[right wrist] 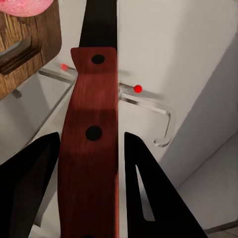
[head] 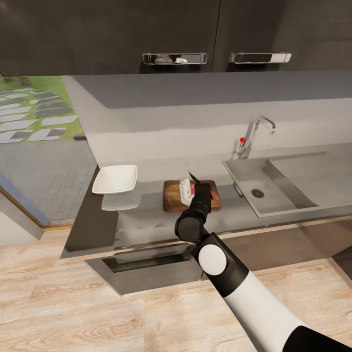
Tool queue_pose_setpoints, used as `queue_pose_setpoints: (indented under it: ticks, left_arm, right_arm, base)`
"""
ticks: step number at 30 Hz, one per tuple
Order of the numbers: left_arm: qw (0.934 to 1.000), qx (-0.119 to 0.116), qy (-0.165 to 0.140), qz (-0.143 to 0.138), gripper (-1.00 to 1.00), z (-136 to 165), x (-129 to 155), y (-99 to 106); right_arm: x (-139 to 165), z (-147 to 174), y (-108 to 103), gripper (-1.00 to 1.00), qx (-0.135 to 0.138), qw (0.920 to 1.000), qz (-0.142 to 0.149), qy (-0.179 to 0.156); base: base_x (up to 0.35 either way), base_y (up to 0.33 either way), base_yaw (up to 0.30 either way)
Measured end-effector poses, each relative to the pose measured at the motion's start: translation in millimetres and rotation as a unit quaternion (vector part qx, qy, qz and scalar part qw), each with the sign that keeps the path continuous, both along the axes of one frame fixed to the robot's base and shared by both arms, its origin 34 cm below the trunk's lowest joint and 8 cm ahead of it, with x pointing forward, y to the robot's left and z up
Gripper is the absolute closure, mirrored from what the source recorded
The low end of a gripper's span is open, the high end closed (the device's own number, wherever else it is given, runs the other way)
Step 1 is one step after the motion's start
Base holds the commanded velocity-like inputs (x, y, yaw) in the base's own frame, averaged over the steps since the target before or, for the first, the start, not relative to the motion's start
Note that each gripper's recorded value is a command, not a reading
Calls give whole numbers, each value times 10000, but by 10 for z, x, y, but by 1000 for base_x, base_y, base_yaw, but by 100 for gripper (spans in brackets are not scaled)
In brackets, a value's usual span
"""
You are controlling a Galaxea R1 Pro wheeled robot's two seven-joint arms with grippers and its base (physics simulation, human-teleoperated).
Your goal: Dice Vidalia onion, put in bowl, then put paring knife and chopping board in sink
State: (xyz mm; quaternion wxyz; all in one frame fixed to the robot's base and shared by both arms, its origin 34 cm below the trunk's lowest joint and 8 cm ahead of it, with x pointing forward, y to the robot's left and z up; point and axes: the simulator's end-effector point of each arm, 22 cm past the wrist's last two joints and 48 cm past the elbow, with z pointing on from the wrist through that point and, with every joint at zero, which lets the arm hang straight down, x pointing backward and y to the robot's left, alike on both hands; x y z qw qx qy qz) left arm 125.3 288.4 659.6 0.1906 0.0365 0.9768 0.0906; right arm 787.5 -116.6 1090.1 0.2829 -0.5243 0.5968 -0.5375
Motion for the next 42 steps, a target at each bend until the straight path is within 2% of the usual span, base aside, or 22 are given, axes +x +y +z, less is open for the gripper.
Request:
queue_pose_setpoints:
  ticks: [8, 16, 25, 26, 28, 30, 33, 36, 42]
  left_arm:
    - [10000, 0, 1, -1, -100, 0, -1, 0]
    - [10000, 1, 2, 2, -100, 0, 1, 0]
    - [10000, 5, 12, 3, -100, -1, -8, 4]
    - [10000, 5, 12, 2, -100, -1, -9, 4]
    - [10000, 4, 10, 0, -100, -1, -8, 3]
    - [10000, 4, 10, 0, -100, 0, -8, 3]
    - [10000, 4, 13, -1, -100, -1, -10, 3]
    - [10000, 4, 14, -2, -100, -1, -11, 3]
    - [10000, 6, 19, -1, -100, -1, -16, 5]
  right_arm:
    - [0, 92, 3, 100, 101, 9999, 6, -79]
    - [1, 257, 9, 100, 219, 9994, 19, -261]
    - [-12, 512, -16, 100, 201, 9981, -7, -578]
    - [-26, 641, -22, 100, 223, 9971, -8, -732]
    - [-24, 645, -39, 100, 192, 9970, -33, -744]
    - [-10, 639, -121, 100, 164, 9970, -138, -741]
    - [27, 626, -373, 100, 88, 9962, -456, -737]
    - [42, 570, -476, 100, -41, 9959, -589, -684]
    - [58, 431, -535, 100, -231, 9961, -665, -535]
  base:
    - [-12, 6, 0]
    - [-202, 143, 0]
    - [-254, 185, 0]
    - [-243, 182, 0]
    - [-148, 115, 0]
    - [-56, 43, 0]
    - [-17, 14, 0]
    - [36, 4, 0]
    - [149, 80, 0]
